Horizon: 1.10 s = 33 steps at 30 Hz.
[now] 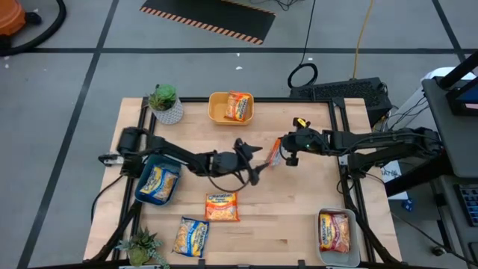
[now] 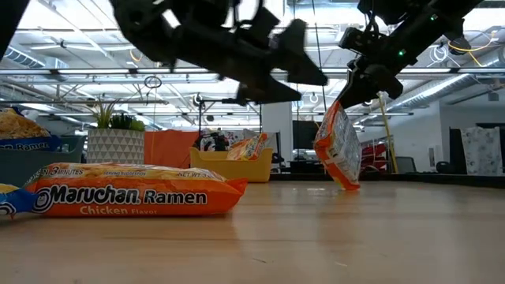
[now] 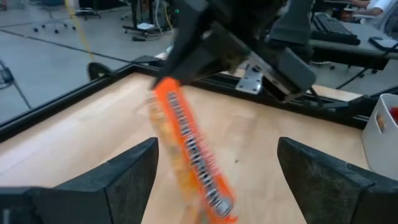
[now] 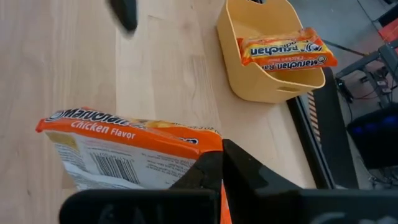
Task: Sort Maruchan noodles
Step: Put the right orange noodle pack into the yellow bin
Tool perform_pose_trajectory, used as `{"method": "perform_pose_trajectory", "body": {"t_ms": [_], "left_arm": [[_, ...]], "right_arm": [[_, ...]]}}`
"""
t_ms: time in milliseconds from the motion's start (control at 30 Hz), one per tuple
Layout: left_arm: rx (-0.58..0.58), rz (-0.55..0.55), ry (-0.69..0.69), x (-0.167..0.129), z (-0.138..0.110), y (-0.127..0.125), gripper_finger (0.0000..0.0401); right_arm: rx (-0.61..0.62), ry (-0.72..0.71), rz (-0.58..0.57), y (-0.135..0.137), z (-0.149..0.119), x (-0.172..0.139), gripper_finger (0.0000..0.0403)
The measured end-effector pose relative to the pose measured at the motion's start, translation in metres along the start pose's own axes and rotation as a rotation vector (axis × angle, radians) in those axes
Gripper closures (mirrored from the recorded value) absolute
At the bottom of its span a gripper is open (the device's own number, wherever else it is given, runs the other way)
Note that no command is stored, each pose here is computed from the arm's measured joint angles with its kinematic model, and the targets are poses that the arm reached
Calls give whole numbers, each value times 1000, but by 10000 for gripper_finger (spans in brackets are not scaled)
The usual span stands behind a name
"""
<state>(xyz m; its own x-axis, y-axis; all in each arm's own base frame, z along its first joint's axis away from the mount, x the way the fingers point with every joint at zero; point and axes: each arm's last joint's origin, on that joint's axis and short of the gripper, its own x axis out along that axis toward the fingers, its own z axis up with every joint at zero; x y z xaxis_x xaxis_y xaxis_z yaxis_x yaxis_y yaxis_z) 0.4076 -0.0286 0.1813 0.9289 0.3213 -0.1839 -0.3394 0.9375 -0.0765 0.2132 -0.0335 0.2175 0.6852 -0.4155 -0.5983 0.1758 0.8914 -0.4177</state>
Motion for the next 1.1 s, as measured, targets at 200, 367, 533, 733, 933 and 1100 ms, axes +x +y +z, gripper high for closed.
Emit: {"method": "perform_pose_trajectory", "body": {"t_ms": [200,367,533,733,933,1100], "left_arm": [[38,114,49,34,0,-11,68],[39,142,119,49,-3,-9,68],[-34,102,213,57,-14,8,68],[-113,13,258,59,-15,14,69],[-101,-21,284,58,-17,11,113],[-92,-22,281,58,-17,10,179]], "right_arm": [[65,41,10,1,-4,0,403],[88,116,26,3,-11,-1,403],[92,117,37,6,-11,-2,403],[109,48,46,9,-4,-3,403],[130,-17,47,11,3,-4,403],[148,-14,49,11,3,-4,403]]}}
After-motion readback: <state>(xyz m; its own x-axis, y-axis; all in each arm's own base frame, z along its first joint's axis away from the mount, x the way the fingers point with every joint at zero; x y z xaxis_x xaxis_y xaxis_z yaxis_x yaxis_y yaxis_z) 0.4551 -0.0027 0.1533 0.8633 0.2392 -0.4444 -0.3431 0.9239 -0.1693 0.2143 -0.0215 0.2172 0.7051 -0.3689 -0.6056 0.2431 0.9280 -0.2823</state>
